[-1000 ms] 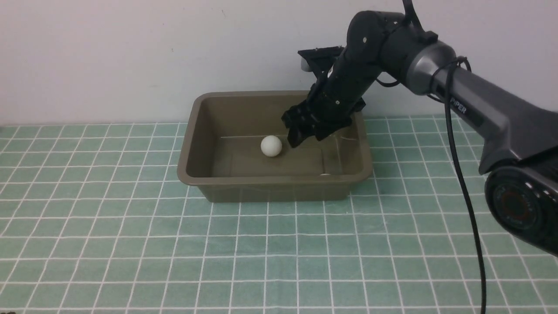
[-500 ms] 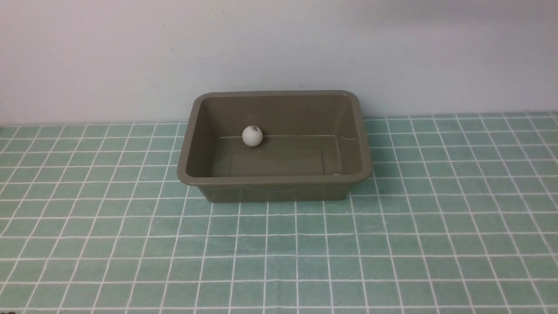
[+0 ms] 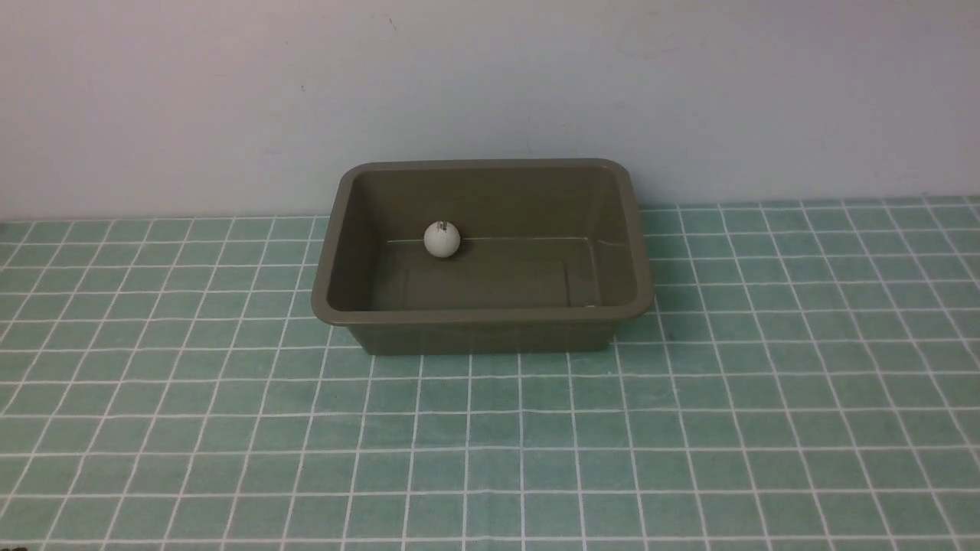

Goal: Put the table tennis balls in the box on the green coffee tablecloth.

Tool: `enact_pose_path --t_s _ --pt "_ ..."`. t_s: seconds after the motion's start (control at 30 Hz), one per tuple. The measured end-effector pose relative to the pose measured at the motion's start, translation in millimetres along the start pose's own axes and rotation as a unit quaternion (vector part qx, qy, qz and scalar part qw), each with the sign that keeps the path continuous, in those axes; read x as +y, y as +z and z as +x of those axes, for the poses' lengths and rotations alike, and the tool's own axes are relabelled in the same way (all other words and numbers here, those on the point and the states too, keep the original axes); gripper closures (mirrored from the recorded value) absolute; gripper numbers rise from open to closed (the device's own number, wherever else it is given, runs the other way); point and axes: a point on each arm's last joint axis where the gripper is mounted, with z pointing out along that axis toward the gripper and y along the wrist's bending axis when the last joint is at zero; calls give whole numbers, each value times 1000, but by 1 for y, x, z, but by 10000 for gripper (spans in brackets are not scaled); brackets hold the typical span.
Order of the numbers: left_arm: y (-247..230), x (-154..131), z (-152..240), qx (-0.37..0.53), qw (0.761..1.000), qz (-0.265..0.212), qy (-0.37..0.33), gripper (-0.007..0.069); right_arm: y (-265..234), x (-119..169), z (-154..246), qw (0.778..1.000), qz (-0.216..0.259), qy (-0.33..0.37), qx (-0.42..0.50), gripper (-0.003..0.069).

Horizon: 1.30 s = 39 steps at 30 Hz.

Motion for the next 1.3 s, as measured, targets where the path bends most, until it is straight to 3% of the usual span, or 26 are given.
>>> enact_pose_path --t_s 0.2,0.53,0.73,1.07,1.3 --pt "0 0 0 0 1000 0 0 629 -34 9 44 999 18 -8 33 225" --pt "0 0 0 0 1000 0 0 629 -53 11 119 995 29 -24 97 307" --pt "0 0 0 0 1000 0 0 629 -75 18 179 991 23 -60 116 414" --pt "0 0 0 0 1000 0 0 629 -106 31 226 994 14 -68 84 557" --pt "0 0 0 0 1000 0 0 629 -141 47 245 996 1 -84 8 669"
